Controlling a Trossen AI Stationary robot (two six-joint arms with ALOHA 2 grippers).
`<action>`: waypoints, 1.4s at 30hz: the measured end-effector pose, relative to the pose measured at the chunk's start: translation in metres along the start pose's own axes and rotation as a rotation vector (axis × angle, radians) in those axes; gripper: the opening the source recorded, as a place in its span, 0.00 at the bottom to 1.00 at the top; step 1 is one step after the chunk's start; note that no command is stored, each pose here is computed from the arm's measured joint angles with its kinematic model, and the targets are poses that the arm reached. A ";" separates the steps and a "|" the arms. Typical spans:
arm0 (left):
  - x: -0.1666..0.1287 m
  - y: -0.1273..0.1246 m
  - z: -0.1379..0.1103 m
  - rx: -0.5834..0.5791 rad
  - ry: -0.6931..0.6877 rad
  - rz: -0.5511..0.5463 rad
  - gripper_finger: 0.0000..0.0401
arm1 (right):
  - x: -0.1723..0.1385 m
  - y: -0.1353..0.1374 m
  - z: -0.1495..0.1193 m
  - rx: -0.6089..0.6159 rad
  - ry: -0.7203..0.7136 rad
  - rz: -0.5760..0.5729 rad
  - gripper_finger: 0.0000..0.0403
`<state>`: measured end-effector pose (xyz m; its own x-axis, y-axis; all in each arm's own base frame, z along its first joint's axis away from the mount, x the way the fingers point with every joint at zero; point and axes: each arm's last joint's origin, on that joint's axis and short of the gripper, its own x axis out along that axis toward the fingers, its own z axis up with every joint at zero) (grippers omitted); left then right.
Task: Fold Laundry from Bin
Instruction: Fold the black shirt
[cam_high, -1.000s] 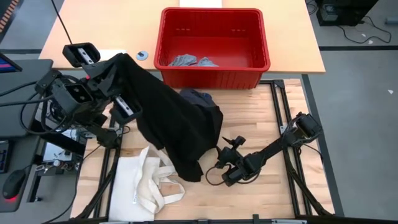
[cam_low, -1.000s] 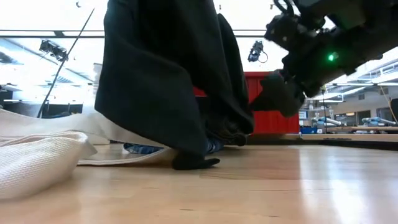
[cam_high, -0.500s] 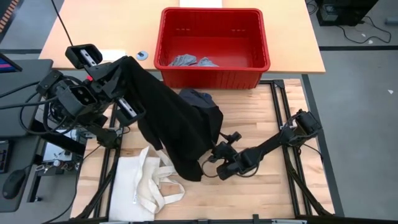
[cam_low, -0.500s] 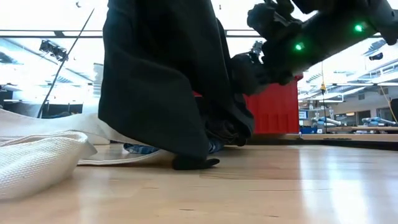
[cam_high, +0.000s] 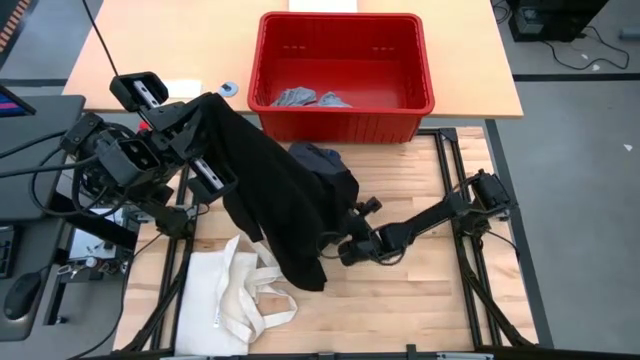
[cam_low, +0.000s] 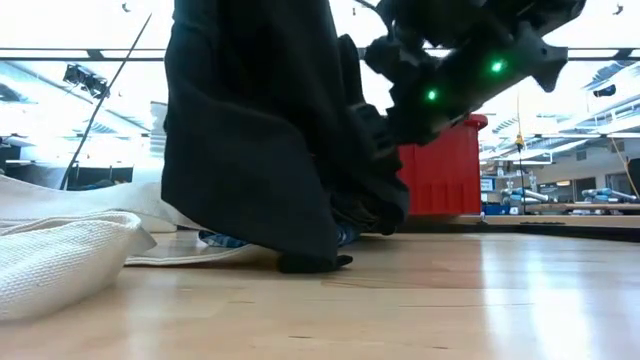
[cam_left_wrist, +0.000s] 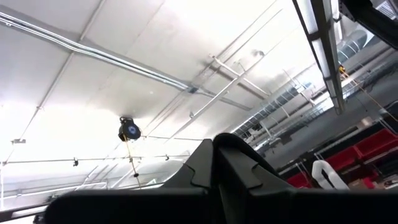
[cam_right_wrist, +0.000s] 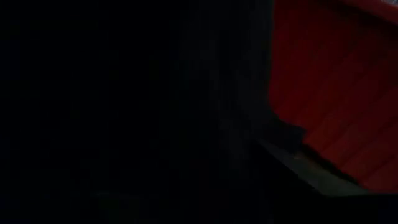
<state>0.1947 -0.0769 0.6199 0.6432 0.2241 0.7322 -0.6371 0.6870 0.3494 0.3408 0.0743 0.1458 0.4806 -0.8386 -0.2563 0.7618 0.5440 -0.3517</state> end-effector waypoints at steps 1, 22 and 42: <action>0.000 0.000 0.000 0.000 0.002 0.001 0.05 | 0.003 -0.001 -0.001 -0.013 0.012 -0.003 0.48; 0.003 -0.011 -0.031 0.161 0.366 -0.045 0.03 | -0.094 -0.139 0.071 -0.069 -0.137 -0.054 0.03; 0.008 0.012 -0.038 0.510 0.350 -0.004 0.02 | -0.148 -0.241 0.148 0.000 -0.374 0.261 0.03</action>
<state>0.2084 -0.0408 0.6081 0.6918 0.4954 0.5253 -0.7020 0.2908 0.6501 0.1503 0.0639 0.4018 0.7803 -0.6254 0.0063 0.5943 0.7383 -0.3189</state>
